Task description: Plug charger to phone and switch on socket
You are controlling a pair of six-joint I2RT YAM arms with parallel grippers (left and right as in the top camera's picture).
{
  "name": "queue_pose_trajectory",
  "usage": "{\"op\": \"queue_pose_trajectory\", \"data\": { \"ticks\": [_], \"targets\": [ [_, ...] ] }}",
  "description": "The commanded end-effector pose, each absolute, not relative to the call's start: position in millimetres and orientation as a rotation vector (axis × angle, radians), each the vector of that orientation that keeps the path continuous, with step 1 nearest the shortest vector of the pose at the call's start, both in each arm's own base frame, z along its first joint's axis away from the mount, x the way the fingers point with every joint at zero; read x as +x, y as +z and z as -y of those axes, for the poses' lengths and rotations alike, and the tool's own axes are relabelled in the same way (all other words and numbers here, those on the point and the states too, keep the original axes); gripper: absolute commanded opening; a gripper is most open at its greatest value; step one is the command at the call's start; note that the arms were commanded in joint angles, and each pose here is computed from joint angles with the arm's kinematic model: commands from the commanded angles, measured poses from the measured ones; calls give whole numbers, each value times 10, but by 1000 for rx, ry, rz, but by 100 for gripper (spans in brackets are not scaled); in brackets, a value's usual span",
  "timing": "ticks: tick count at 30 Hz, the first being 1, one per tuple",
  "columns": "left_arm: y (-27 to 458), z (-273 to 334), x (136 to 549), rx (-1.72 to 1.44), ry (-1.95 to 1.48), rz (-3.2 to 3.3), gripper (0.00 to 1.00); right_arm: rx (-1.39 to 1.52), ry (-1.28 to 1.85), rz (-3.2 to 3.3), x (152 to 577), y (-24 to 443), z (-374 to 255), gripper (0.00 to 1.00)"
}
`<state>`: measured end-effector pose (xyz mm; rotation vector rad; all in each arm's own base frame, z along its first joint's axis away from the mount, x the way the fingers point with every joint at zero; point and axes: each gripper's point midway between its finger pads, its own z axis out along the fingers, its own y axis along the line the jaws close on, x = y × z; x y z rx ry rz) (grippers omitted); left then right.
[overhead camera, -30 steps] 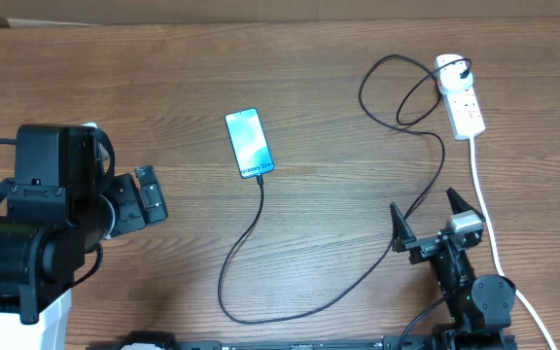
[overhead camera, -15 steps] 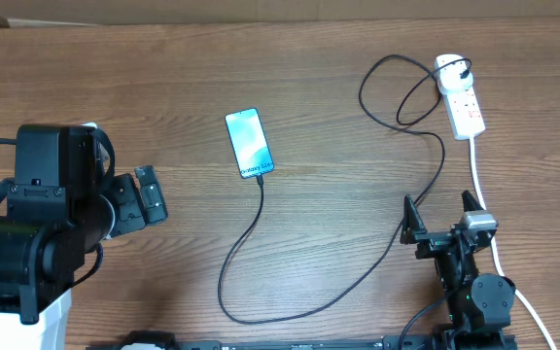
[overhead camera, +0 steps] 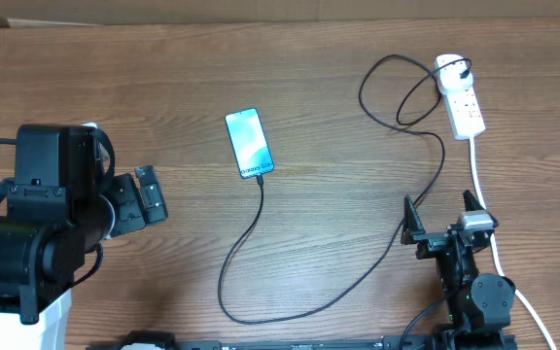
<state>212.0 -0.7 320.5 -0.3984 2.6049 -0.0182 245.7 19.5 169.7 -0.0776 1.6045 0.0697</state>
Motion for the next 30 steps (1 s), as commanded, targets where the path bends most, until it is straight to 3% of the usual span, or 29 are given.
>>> {"op": "queue_pose_trajectory", "data": {
  "ticks": [1,30],
  "targets": [
    [3211,9,2128,-395,-17,-2602,100,-80,65,-1600,2456,1681,-198,100],
    [3211,9,2128,-395,-17,-2602,100,-84,69,-1593,2456,1698,-206,100]
  ]
}}
